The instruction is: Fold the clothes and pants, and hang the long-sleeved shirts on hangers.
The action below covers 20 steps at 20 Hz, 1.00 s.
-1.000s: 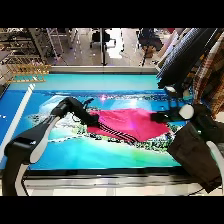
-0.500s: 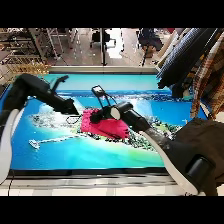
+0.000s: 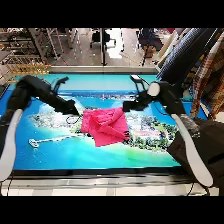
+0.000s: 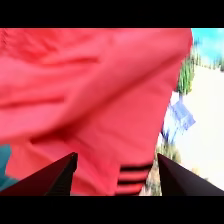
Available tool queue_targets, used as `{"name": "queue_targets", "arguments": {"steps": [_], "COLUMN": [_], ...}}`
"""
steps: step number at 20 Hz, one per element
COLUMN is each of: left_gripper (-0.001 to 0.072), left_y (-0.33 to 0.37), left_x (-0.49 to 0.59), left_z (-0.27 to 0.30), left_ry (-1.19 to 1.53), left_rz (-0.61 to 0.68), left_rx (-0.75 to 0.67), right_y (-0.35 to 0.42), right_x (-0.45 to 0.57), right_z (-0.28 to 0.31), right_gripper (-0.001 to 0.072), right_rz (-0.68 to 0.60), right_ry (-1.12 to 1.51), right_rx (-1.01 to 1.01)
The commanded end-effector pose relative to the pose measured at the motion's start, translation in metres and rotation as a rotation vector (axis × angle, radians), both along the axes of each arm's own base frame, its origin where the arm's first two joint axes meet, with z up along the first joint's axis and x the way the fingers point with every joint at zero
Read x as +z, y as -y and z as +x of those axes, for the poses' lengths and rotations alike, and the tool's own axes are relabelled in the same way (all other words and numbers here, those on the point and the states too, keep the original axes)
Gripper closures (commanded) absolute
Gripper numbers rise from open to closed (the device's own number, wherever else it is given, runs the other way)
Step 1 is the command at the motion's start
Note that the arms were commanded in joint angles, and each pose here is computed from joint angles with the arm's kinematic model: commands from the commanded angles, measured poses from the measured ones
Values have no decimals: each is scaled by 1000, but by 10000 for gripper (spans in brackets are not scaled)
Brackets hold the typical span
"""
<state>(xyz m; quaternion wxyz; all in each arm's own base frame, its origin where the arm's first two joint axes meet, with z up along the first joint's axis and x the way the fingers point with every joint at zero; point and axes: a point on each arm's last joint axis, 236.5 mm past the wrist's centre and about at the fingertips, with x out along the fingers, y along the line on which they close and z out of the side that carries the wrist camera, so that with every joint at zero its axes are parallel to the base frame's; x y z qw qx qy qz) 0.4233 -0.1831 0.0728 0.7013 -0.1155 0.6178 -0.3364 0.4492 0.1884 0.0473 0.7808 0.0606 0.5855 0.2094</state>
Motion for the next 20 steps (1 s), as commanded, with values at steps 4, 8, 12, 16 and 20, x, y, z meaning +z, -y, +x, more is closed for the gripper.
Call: {"name": "queue_targets", "arguments": {"steps": [4,8,12,16,20], "left_gripper": [687,695,695,695,695], "left_y": [24,7,5,5,0], "left_x": [-116,-166,-171,-169,-118], "left_z": [22,24,24,21,-12], "left_ry": [-94,-202,-214,-226,-246], "left_rz": [130,161,159,157,139], "left_rx": [1,60,63,55,-83], "right_y": [23,9,-24,-79,-52], "right_x": [-98,-134,-134,-121,-40], "right_z": [-28,3,28,24,41], "right_gripper": [22,8,10,594,699], "right_rz": [247,325,447,584,525], "right_ry": [-241,-241,-268,-337,-164], "right_rx": [-150,-159,-130,-27,9]}}
